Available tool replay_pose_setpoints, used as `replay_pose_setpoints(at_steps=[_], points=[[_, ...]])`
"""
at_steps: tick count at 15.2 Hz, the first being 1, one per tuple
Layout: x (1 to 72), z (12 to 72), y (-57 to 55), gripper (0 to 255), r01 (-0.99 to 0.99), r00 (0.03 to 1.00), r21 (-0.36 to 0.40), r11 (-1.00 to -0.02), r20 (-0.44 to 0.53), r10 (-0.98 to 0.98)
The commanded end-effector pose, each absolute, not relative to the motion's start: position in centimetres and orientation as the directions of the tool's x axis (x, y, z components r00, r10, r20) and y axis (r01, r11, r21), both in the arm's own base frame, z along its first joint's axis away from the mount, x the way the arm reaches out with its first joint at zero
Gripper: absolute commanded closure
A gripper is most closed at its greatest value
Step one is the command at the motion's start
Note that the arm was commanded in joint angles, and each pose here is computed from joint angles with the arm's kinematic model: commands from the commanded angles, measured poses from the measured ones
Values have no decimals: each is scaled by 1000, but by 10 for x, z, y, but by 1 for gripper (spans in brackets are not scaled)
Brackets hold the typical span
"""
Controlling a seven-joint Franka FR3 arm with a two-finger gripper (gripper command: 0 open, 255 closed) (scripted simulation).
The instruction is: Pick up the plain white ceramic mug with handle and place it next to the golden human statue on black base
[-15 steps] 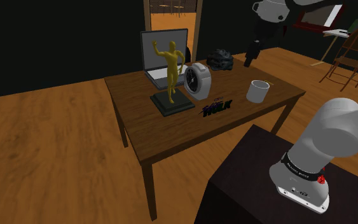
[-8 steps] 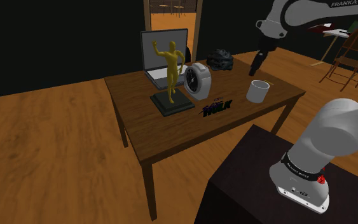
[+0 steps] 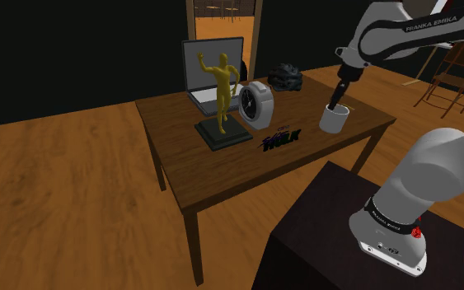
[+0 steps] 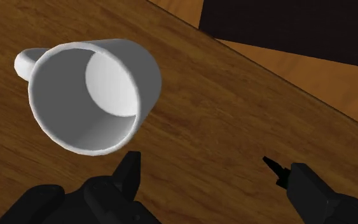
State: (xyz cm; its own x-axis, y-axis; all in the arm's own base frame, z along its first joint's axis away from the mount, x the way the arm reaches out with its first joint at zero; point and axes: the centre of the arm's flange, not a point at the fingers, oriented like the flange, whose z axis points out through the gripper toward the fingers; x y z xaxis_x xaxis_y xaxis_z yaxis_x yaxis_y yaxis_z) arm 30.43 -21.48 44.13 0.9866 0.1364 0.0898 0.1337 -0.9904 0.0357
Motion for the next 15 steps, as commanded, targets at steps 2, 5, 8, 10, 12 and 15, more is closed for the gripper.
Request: replay_pose_setpoints(at_steps=[2,5,8,10,12,15], points=[[299,417,-247,0,146,985,25,-989,86,148],[297,390,-278,0,157,984,12,-988,81,157],[297,376,-283,0,158,984,10,-987,81,159],[298,365,-283,0,158,984,10,-987,81,159],[299,355,-283,0,158,984,10,-987,81,159],[300,346,-283,0,158,984,10,-987,81,159]])
